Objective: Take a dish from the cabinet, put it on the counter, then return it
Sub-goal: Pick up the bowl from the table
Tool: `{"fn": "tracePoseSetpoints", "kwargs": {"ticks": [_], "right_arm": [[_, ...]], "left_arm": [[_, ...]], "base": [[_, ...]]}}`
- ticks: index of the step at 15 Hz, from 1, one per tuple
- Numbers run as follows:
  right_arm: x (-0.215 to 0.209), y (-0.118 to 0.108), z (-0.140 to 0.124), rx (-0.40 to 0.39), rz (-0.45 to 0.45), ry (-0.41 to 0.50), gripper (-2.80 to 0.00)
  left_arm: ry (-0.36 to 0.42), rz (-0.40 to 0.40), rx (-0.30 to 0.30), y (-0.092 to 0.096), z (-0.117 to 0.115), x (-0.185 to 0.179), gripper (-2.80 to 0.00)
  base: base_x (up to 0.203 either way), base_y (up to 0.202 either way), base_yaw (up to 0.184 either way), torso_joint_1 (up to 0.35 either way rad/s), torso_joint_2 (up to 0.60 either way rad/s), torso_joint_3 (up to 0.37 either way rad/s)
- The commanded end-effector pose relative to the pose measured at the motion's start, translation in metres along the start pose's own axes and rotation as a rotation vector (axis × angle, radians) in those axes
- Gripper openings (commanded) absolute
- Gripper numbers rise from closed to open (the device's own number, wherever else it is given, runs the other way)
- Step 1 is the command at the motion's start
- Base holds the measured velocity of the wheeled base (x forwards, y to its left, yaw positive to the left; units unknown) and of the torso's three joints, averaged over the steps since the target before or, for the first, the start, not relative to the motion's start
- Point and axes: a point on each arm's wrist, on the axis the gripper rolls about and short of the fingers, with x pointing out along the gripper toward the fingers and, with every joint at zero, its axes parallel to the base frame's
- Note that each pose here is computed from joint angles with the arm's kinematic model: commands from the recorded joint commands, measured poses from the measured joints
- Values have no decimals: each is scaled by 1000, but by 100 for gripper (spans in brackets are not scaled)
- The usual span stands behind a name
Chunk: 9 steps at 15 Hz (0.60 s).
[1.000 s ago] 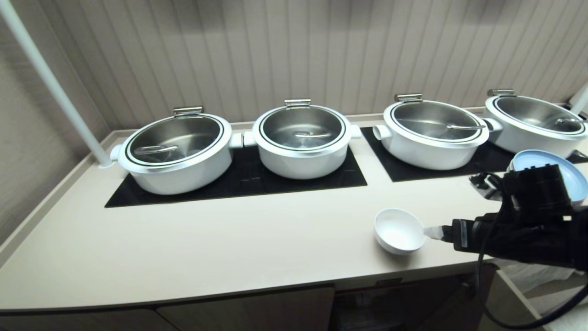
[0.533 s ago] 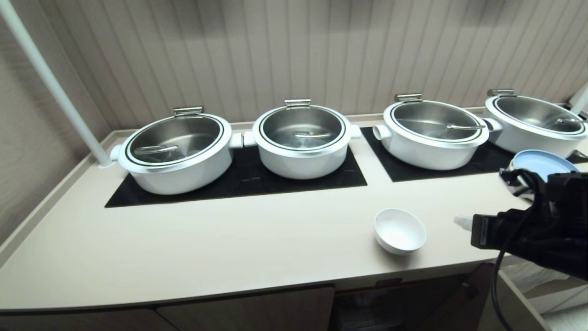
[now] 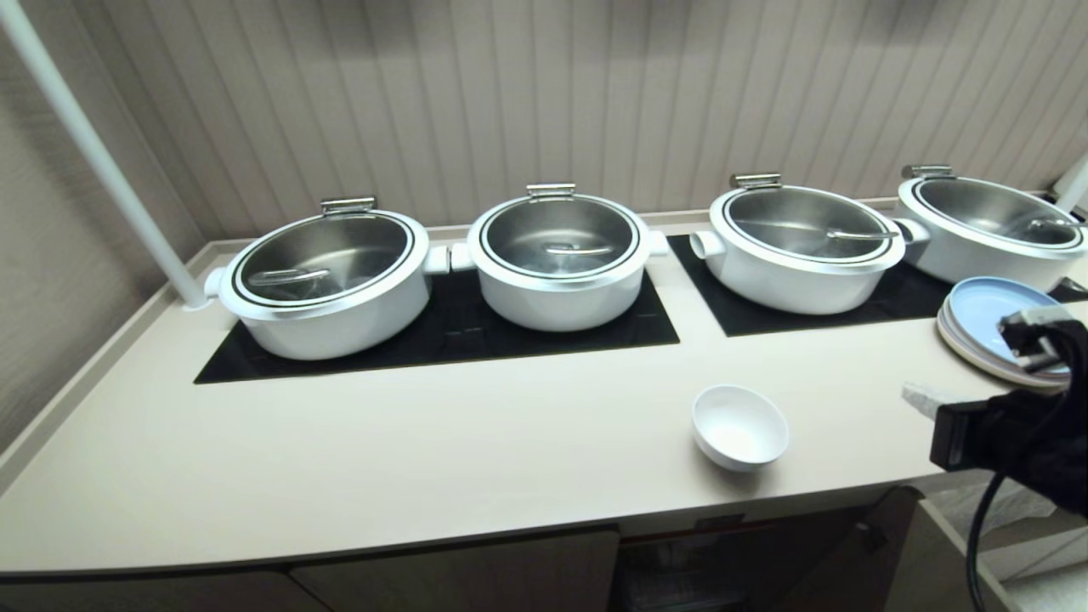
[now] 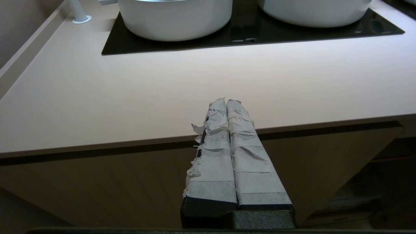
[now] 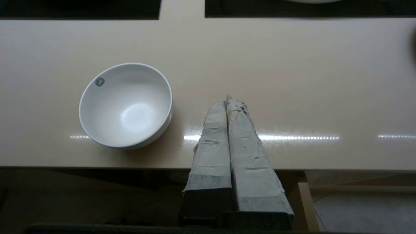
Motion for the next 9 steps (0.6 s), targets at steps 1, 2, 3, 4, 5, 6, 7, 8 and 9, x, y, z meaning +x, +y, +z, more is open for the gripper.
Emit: {"fn": "tracePoseSetpoints", "kwargs": {"ticks": [1,2,3,4,5,6,7,8,9], "right_arm": [[-18,1,-8,-3,-1,-12,-280],[-27,2,-15,-7,3,-8,-280],[-37,3,-23,-13,7,-2,-280],[-46,3,-31,-22,9,5,-280],[-55,4,-36,-26,9,-3,-280],[-65,5,-41,-26,11,-11,-280],[-74,6,-48,-25,17,-12,-280],[-84,7,-55,-28,33,-17,-280],[-90,8,-58,-30,44,-24,-280]], "left_arm": [[0,0,0,0,0,0,-280],[0,0,0,0,0,0,-280],[0,0,0,0,0,0,-280],[0,0,0,0,0,0,-280],[-1,0,0,0,0,0,-280],[0,0,0,0,0,0,-280],[0,0,0,0,0,0,-280],[0,0,0,0,0,0,-280],[-1,0,0,0,0,0,-280]], "base": [[0,0,0,0,0,0],[0,0,0,0,0,0],[0,0,0,0,0,0],[0,0,0,0,0,0],[0,0,0,0,0,0],[0,0,0,0,0,0],[0,0,0,0,0,0],[0,0,0,0,0,0],[0,0,0,0,0,0]]}}
